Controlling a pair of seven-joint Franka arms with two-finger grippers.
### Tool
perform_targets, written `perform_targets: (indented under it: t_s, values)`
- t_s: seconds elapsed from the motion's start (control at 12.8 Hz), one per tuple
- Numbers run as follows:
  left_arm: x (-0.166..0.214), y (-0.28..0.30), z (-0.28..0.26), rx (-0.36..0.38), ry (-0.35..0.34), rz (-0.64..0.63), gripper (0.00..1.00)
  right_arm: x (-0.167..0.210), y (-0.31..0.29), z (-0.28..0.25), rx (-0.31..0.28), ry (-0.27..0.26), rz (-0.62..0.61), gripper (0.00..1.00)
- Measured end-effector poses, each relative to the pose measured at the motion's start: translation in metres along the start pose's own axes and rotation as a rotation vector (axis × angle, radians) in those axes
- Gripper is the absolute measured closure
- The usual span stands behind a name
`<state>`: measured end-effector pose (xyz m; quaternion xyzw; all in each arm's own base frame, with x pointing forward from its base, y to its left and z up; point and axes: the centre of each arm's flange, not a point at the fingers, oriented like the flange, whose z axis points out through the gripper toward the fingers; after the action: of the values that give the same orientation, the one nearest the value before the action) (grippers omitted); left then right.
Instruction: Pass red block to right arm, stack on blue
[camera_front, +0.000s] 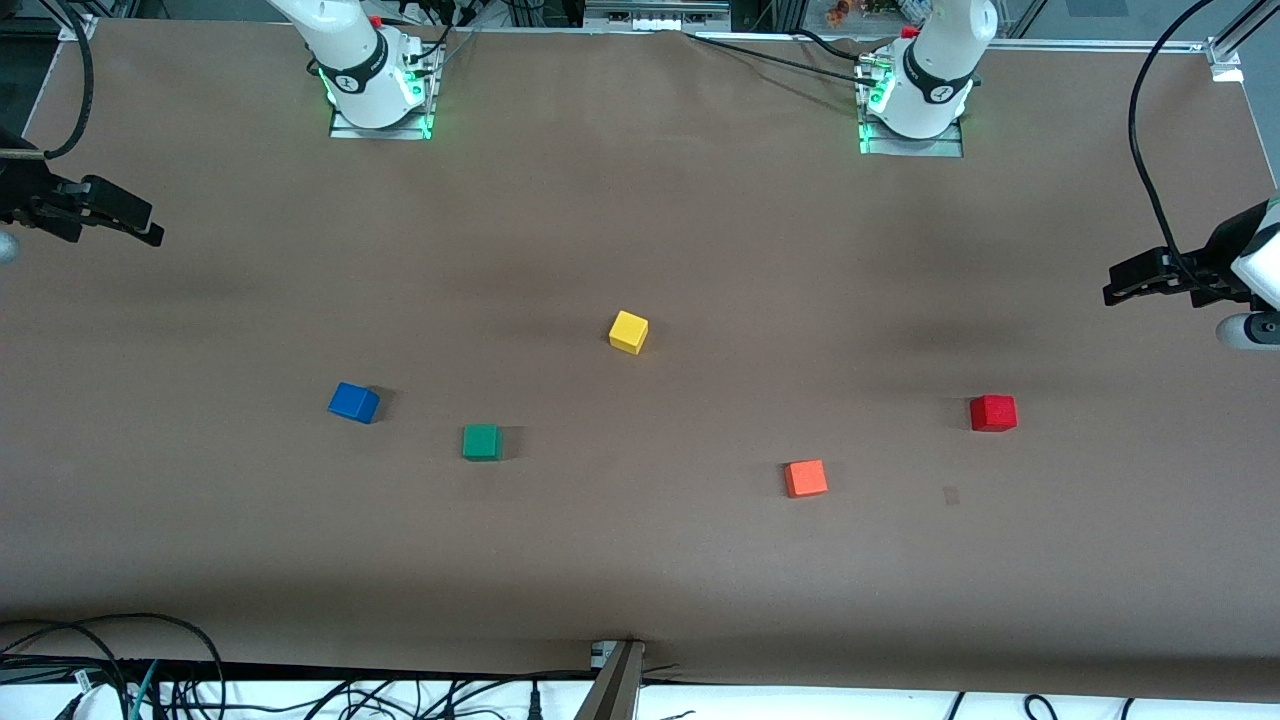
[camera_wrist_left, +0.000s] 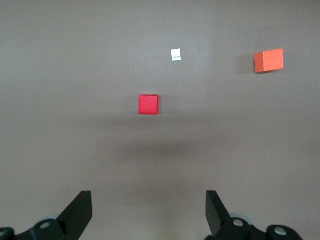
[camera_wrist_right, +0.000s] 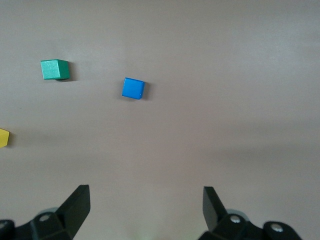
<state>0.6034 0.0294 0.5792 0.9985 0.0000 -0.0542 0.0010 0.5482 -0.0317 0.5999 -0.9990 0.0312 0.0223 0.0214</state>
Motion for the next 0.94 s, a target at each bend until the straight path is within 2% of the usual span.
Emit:
perform_targets:
  t_s: [0.47,0.94]
  values:
    - [0.001,-0.016,0.004,-0.026,-0.007,-0.029,0.0,0.0,0.0,0.0,0.0,0.0,0.0,0.0]
    - [-0.002,-0.016,0.021,-0.028,-0.064,-0.052,0.0,0.0,0.0,0.0,0.0,0.0,0.0,0.0]
